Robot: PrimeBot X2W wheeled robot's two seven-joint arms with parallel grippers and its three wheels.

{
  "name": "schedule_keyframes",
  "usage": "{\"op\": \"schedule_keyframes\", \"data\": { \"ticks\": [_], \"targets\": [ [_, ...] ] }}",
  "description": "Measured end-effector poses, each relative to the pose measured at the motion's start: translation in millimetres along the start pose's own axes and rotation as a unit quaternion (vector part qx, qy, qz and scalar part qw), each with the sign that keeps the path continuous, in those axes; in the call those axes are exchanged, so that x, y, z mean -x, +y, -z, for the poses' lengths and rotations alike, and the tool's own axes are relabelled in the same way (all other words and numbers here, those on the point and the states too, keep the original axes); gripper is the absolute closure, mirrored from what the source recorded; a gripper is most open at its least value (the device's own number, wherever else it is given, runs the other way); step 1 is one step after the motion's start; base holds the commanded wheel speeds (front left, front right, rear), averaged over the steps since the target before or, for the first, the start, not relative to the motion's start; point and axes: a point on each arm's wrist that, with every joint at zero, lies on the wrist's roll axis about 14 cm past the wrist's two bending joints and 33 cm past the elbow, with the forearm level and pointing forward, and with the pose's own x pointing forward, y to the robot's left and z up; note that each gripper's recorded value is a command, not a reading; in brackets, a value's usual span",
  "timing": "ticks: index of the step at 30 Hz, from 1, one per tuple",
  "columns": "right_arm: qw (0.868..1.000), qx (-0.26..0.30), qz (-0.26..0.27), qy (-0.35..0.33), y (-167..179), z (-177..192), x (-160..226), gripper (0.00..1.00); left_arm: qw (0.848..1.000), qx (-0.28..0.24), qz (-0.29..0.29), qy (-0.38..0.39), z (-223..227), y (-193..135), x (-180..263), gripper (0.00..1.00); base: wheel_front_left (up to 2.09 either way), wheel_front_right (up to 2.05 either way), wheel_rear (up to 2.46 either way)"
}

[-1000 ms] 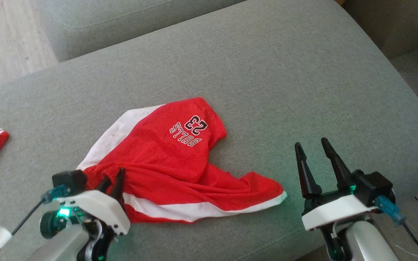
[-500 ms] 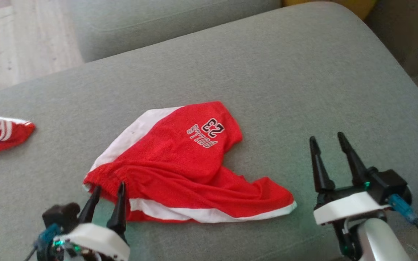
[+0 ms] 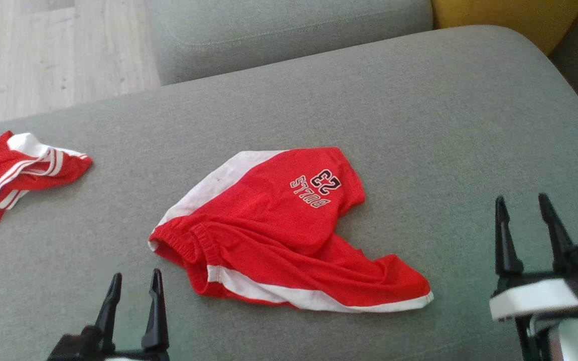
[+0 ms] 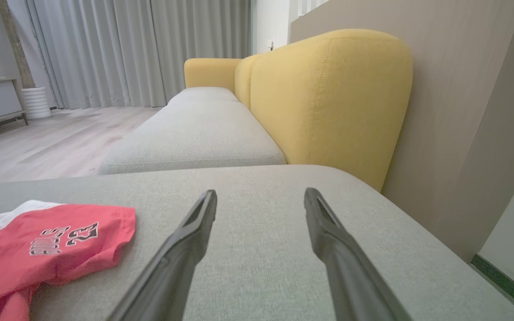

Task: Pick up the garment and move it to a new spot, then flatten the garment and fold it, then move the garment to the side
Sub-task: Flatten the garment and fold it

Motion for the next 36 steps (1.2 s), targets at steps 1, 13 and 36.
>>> {"op": "schedule_keyframes", "data": {
  "ticks": [1, 13, 36],
  "targets": [
    [1.0, 0.002, -0.001, 0.005, 0.7, 3.1, 3.0, 0.0, 1.0, -0.004, -0.004, -0.007, -1.4, 1.6, 2.7, 0.0, 0.0, 0.0, 0.0],
    [0.996, -0.016, -0.078, 0.046, 57.9, 30.3, 21.4, 0.0, 0.995, -0.047, -0.07, -0.06, -15.3, 37.8, 26.6, 0.0, 0.0, 0.0, 0.0],
    [0.989, -0.035, -0.128, 0.066, 95.8, 41.7, 25.9, 0.0, 0.994, -0.06, -0.078, -0.046, -0.9, 54.2, 41.1, 0.0, 0.0, 0.0, 0.0]
  ]
}}
